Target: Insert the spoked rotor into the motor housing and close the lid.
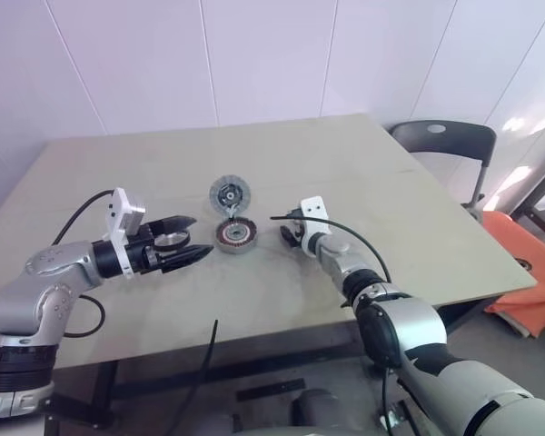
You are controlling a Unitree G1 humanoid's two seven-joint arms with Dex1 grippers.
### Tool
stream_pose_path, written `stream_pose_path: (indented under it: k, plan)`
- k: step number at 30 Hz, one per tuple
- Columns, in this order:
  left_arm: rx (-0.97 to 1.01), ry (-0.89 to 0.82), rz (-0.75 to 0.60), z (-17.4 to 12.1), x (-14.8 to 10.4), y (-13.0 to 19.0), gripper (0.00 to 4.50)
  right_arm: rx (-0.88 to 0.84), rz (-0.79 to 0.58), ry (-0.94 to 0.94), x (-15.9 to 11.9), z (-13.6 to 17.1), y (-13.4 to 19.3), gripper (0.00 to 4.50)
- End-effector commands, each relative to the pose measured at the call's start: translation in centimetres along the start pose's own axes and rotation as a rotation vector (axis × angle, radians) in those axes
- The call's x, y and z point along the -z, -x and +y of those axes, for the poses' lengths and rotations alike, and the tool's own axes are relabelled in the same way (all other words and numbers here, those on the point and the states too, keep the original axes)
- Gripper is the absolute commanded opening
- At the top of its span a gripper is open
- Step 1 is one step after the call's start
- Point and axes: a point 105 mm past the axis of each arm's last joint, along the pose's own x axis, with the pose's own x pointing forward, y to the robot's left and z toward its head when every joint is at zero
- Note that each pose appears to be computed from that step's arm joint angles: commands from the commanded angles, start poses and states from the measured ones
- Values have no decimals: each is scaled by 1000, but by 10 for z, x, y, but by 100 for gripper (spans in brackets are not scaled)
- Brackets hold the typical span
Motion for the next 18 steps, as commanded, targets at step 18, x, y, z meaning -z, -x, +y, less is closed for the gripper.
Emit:
stream_pose_path:
  k: [18]
  plan:
    - [-4,-45,-39,-2,-13,2,448,56,-20,-28,-5,-19,3,223]
